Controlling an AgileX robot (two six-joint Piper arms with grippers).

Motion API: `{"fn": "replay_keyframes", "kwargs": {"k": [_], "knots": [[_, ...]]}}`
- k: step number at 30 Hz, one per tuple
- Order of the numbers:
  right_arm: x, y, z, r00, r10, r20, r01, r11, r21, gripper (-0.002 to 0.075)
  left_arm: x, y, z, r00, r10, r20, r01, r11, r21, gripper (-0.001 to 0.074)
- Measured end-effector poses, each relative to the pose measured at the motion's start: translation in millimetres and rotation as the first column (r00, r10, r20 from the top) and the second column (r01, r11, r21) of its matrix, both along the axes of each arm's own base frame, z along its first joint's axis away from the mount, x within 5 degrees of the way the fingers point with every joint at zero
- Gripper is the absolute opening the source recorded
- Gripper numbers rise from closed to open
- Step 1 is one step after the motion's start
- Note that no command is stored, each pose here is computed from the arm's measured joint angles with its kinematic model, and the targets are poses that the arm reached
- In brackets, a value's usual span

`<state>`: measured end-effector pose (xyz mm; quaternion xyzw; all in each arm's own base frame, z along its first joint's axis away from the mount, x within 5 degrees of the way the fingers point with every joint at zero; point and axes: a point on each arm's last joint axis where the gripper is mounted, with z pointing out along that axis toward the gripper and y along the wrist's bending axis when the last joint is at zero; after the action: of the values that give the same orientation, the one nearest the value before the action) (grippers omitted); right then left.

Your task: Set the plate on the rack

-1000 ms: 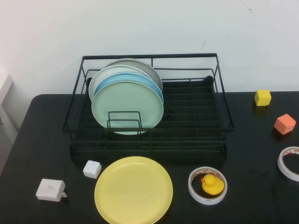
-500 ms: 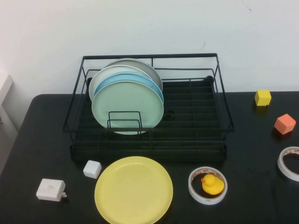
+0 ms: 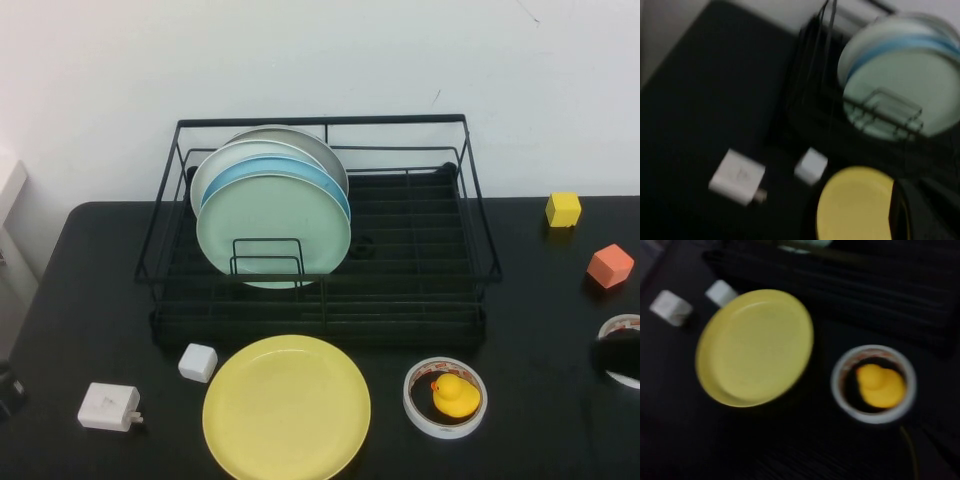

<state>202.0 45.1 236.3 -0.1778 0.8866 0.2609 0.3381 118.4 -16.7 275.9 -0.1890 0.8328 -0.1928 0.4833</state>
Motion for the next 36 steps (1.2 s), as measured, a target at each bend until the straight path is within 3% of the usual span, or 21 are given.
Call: {"fn": "replay_keyframes", "kwargs": {"k": [5,15,21,24,29,32,36], "knots": [[25.9,29.2,-36.4,0.993,0.061,-0.104,-0.055,0.997,0.053,-0.0001,-6.7,-1.6,5.1,0.992,-0.037,-0.118,0.04,0.999,0.025,-0.0001],[45.0,145.9,-75.8,0.948,0.262,-0.181,-0.27,0.963,-0.02,-0.0001,-12.3,-3.6,-0.6,0.976,-0.066,-0.209,0.073,0.997,0.026,-0.0001],[68.6,176.2,-84.7,0.941,0.264,-0.212,-0.261,0.964,0.042,0.0015,-14.5,-3.7,-3.0,0.967,-0.07,-0.243,0.079,0.996,0.027,-0.0001],[75.5,185.2,-94.6,0.919,0.288,-0.267,-0.274,0.957,0.089,0.0118,-14.8,-3.7,-3.3,0.966,-0.071,-0.248,0.08,0.996,0.028,-0.0001],[86.8,192.3,-112.5,0.905,0.229,-0.359,-0.202,0.973,0.111,0.0391,-15.8,-3.8,-4.4,0.962,-0.073,-0.264,0.083,0.996,0.028,-0.0002],[94.5,189.4,-124.4,0.897,0.173,-0.407,-0.145,0.984,0.099,0.046,-15.9,-3.8,-4.5,0.961,-0.073,-0.266,0.083,0.996,0.028,-0.0002],[101.5,180.3,-139.0,0.892,0.122,-0.435,-0.107,0.993,0.059,0.0483,-16.1,-3.8,-4.7,0.961,-0.074,-0.267,0.085,0.996,0.03,-0.0001]]}}
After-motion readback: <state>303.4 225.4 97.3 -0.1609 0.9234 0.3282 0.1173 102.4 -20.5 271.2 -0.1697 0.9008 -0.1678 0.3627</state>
